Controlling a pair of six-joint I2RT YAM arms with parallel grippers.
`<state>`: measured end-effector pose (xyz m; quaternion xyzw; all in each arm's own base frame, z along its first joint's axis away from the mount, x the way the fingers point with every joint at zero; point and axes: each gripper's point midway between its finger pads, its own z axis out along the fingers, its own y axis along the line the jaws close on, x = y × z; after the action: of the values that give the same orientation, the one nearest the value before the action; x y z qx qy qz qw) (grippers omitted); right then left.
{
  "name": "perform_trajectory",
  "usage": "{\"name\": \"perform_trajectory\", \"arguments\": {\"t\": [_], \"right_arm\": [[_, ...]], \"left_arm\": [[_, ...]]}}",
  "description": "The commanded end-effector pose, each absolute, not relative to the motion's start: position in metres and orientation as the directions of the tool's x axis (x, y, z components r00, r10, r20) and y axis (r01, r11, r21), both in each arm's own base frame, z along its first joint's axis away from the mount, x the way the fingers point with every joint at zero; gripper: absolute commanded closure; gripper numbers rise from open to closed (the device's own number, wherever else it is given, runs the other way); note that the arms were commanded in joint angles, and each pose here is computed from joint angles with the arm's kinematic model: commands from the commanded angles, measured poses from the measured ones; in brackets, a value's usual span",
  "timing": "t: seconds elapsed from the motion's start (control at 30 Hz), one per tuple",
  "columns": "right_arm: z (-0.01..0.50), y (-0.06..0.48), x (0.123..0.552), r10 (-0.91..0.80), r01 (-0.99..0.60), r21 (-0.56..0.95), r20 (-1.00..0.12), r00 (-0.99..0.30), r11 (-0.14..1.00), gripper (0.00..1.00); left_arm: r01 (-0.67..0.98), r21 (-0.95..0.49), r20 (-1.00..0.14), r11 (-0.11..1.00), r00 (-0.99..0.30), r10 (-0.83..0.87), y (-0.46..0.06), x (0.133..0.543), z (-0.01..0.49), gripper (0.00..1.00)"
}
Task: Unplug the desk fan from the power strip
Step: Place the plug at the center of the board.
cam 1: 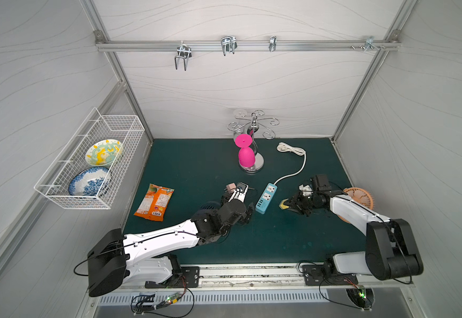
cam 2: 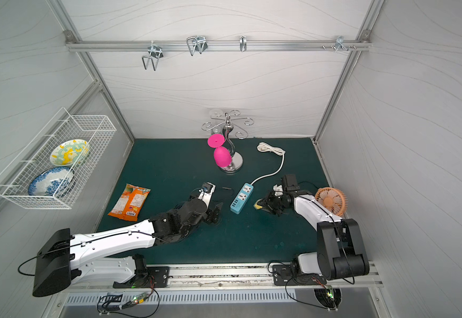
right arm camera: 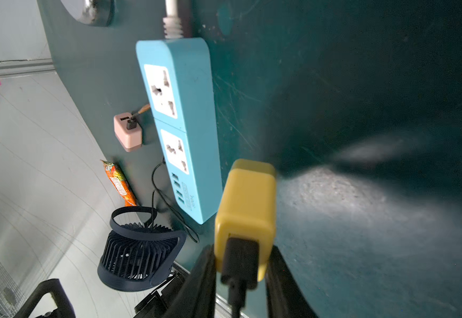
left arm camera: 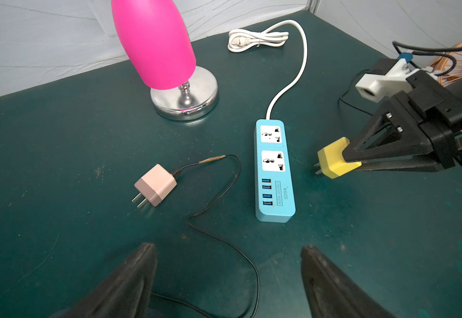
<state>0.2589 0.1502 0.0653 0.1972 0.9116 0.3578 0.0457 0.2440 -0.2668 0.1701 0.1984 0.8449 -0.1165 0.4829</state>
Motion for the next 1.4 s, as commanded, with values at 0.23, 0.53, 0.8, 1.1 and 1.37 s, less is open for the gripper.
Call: {"name": "perform_trajectory", "arguments": {"t": [0.23,0.53,0.8,1.1,1.37], "right_arm": [[0.049,0.152,0.253,0.366,0.321,0.665,0.077,-0.927,0.674,0.76],[0.069,0.145,0.242,0.357,0.295,0.647,0.037,-0.933,0.703,0.42],[0.101,0.147,0.22,0.281,0.216,0.67,0.012,-0.96,0.711,0.33],[0.18,0.117,0.26,0.356,0.139,0.614,-0.248,-0.901,0.777,0.06],[0.209,0.048,0.325,0.472,0.293,0.416,-0.437,-0.766,0.861,0.01]], "left_arm": [[0.418,-0.032,-0.875,0.908,-0.45,0.176,-0.264,0.246,0.179,0.13],[0.408,-0.043,-0.871,0.912,-0.463,0.166,-0.266,0.247,0.177,0.13],[0.381,-0.032,-0.879,0.924,-0.451,0.156,-0.256,0.249,0.193,0.08],[0.288,-0.05,-0.879,0.956,-0.467,0.095,-0.217,0.284,0.234,0.0],[0.118,-0.111,-0.873,0.987,-0.486,-0.04,-0.145,0.334,0.264,0.0]]}}
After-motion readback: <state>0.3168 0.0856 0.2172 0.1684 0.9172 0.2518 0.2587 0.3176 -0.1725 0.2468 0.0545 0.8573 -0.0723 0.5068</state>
